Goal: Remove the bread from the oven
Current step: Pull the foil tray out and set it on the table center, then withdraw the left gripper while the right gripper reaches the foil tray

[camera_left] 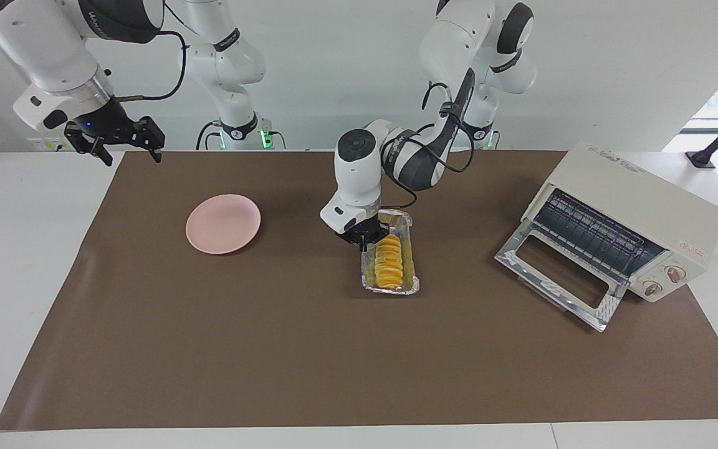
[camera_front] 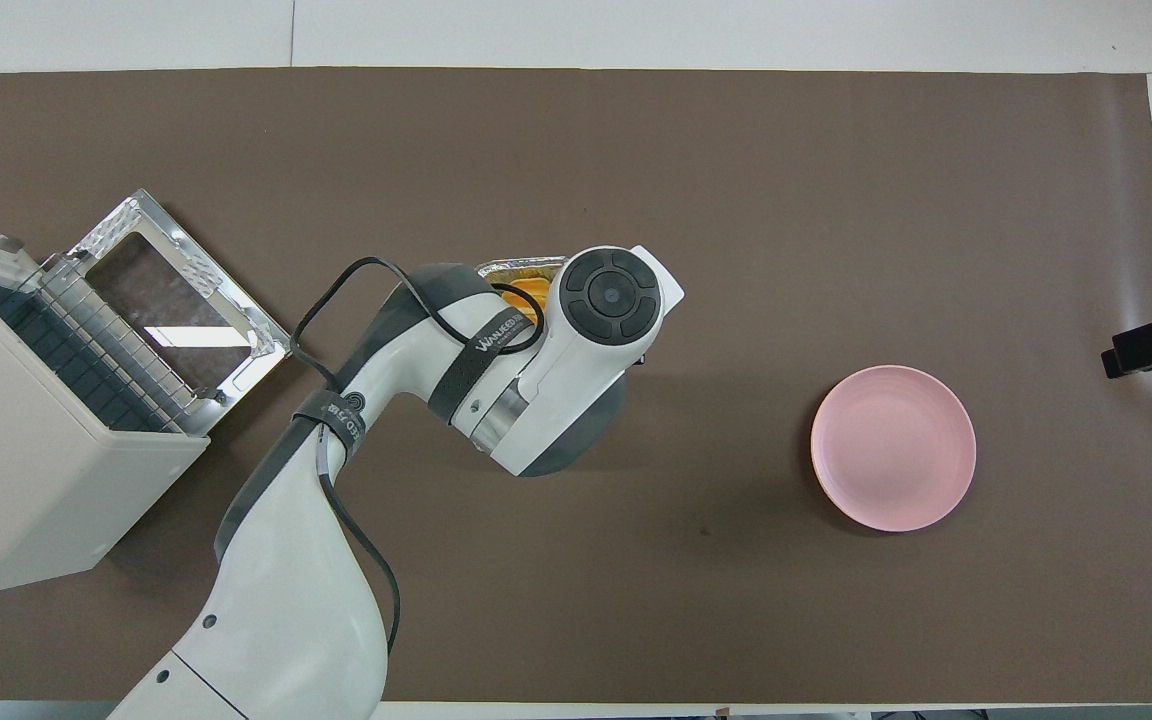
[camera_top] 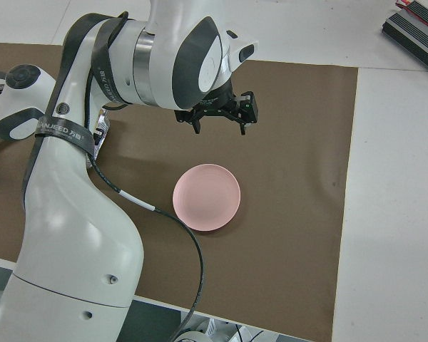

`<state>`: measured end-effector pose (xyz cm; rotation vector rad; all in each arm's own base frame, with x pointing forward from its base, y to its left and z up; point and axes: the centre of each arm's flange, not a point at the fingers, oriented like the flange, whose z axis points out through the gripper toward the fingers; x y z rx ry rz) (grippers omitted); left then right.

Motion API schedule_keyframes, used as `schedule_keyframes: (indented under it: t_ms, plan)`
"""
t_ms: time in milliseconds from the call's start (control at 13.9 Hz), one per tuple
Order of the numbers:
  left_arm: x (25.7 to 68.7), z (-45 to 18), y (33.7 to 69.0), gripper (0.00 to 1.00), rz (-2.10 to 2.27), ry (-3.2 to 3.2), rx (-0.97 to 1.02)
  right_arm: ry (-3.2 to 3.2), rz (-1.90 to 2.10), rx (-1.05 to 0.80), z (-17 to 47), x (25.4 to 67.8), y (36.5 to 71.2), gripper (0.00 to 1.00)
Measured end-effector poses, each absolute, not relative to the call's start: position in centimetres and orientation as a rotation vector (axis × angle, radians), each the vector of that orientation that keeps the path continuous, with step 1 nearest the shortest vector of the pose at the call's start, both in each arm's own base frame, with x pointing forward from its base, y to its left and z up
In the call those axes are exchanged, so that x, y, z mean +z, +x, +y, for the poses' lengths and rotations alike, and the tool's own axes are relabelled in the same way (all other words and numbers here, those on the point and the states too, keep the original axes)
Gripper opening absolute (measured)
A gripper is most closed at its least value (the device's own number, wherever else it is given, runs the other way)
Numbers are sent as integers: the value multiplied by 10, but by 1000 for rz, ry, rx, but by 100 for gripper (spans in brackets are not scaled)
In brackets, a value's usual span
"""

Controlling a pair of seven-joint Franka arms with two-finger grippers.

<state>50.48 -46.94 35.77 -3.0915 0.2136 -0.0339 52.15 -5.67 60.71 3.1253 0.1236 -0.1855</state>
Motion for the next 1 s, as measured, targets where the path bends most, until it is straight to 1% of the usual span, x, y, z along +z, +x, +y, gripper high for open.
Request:
schedule_keyframes:
  t_ms: [215, 287, 358, 502, 574, 645, 789, 860, 1004]
  plan:
    - [376, -451, 521, 51, 156, -3094, -74, 3125, 125, -186, -56, 607, 522, 100]
    - [395, -431, 534, 61, 98, -3092, -90, 3125, 127, -185, -56, 607, 522, 100]
    - [419, -403, 548, 74, 30, -3092, -96, 3125, 128, -185, -55, 607, 522, 100]
    - [473, -338, 569, 96, -99, -3091, -101, 3125, 127, -185, -55, 607, 522, 100]
    - [497, -306, 574, 100, -135, -3088, -94, 3126, 128, -185, -55, 607, 522, 100]
    - [515, -277, 577, 100, -128, -3082, -76, 3126, 130, -186, -54, 607, 522, 100]
    - [548, -201, 578, 100, -9, -3062, 20, 3125, 152, -168, -42, 604, 525, 100]
    - [562, -160, 576, 100, 66, -3055, 78, 3123, 140, -140, -27, 599, 529, 100]
    - [590, -101, 561, 100, 126, -3056, 167, 3119, 83, -92, 20, 587, 535, 100]
